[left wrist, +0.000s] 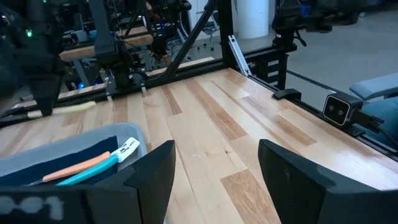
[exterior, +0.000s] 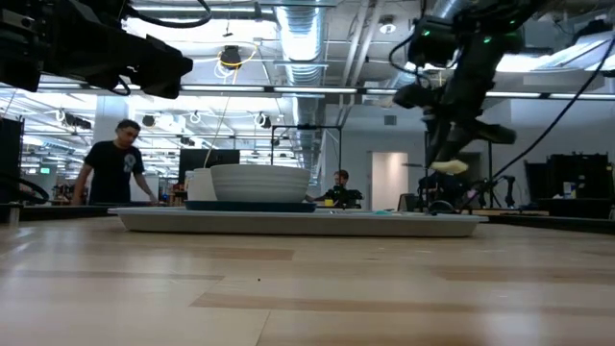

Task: Set up tray
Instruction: Put the yellow knife on the black napkin to the right of the orange fork

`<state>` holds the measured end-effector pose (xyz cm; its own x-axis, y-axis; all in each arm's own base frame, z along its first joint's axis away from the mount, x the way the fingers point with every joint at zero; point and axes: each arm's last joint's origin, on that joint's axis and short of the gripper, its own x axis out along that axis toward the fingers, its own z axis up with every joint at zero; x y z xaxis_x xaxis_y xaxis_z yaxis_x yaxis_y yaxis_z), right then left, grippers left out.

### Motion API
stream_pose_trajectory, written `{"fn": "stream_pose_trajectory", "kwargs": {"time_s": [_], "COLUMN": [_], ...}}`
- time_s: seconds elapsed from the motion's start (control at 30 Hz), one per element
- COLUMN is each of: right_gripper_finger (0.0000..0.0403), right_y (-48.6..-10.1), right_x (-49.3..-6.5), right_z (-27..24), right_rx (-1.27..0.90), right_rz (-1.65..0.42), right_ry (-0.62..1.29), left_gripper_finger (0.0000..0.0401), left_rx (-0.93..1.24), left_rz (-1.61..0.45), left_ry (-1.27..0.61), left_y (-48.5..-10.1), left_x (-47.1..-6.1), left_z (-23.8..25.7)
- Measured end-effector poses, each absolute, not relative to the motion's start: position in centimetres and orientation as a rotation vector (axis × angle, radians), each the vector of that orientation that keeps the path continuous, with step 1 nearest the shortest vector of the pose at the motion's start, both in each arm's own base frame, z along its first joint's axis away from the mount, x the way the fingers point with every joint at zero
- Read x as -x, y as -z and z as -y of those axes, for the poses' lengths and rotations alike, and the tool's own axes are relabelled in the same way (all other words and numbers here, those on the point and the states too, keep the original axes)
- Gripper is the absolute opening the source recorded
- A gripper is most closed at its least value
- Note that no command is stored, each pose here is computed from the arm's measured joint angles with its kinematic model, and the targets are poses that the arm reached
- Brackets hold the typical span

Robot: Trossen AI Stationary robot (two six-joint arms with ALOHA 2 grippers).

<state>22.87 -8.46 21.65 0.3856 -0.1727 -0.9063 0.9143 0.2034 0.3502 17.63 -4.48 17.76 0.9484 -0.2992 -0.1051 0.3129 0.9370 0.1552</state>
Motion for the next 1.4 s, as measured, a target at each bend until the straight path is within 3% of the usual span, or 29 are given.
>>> {"fn": "stream_pose_trajectory", "kwargs": {"time_s": [0.53,1.4], "right_gripper_finger": [0.0033,0.0042], "right_y": [-17.3,-16.9], "right_x": [-29.5,-30.2], "right_z": [12.2,10.1], "right_rx": [-1.058,-1.072], "right_rz": [-1.072,-1.17], "right_ry": [0.859,0.902], "left_gripper_finger": [0.0219,0.0219], "left_rx": [-0.172,-0.179], "left_rz": [-0.088,-0.085], "left_ry": [0.316,0.316], "left_y": [-17.7,-17.7], "left_x": [-17.6,-17.6], "left_z": [4.5,4.5]}}
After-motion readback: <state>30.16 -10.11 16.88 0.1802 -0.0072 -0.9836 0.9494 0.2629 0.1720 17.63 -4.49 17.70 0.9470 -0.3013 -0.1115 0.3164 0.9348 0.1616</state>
